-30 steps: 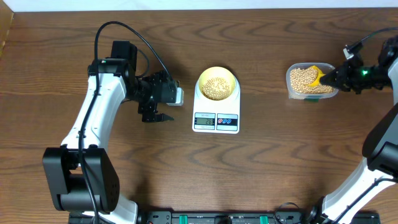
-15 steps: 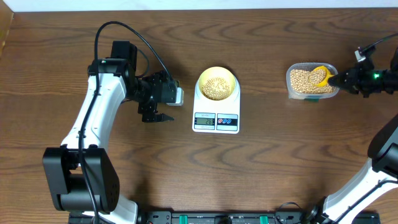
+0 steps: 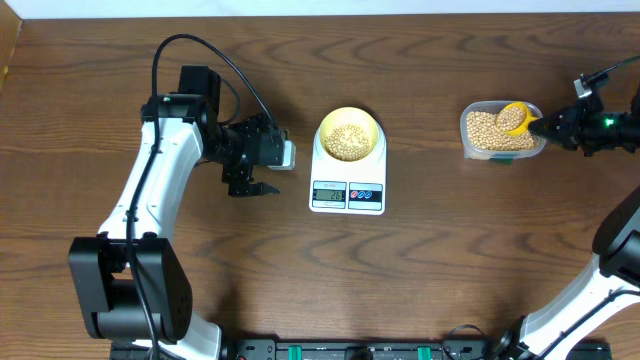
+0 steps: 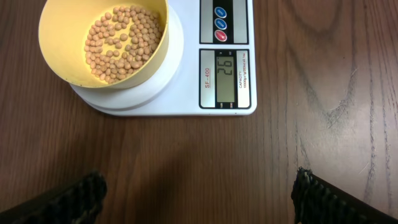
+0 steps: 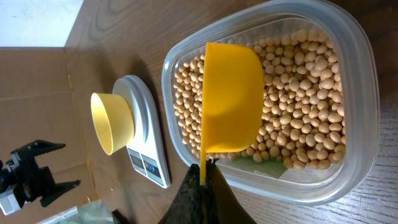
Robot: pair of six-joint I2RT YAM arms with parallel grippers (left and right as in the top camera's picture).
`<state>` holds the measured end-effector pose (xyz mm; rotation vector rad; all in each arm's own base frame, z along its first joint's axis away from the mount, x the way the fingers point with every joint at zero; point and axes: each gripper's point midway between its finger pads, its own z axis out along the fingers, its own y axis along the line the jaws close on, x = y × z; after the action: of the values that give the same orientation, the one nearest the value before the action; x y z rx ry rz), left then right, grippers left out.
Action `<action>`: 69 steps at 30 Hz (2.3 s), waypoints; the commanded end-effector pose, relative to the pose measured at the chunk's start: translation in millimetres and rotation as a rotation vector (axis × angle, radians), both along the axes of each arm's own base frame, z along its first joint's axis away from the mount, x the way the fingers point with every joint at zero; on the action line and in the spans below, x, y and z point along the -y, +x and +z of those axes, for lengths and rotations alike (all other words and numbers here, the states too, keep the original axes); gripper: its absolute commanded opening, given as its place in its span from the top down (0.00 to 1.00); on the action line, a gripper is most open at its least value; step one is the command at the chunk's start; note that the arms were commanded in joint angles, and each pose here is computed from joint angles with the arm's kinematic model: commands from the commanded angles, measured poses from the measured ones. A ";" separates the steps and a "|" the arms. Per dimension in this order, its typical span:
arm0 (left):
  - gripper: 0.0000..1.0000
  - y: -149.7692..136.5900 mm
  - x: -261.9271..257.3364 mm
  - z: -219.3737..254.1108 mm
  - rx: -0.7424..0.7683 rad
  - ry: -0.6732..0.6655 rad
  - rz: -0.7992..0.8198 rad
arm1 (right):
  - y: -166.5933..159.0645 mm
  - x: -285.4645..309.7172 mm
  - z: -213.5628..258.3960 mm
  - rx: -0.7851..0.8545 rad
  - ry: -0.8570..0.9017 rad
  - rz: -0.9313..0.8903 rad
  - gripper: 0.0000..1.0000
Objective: Scoop item into bowl and weigh 50g on scale
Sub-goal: 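Tilt and raise the scoop with soybeans inside the tub, then lift the filled yellow scoop up out of the soybean tub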
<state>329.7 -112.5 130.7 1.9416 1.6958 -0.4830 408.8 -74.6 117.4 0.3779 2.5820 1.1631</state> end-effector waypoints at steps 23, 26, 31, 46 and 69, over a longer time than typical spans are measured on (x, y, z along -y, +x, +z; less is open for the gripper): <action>0.02 -0.7 2.9 1.9 0.006 -0.015 -0.014 | -3.4 -4.9 -8.6 -0.066 -0.074 0.009 0.99; 0.03 -0.8 2.9 1.8 0.006 -0.015 -0.014 | 2.0 -10.1 -4.1 -0.062 -0.036 -0.012 0.99; 0.02 -0.7 2.9 1.9 0.006 -0.015 -0.014 | -3.9 -8.2 1.8 -0.103 -0.020 -0.032 0.99; 0.02 -0.7 2.9 1.9 0.006 -0.015 -0.015 | 2.4 -2.6 21.4 0.031 0.020 -0.001 0.99; 0.02 -0.7 2.8 1.9 0.006 -0.015 -0.014 | -0.5 -1.9 55.7 0.223 0.178 0.027 0.99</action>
<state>329.7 -112.5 130.7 1.9413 1.6962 -0.4832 402.2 -75.4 150.9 0.3132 2.3888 1.3587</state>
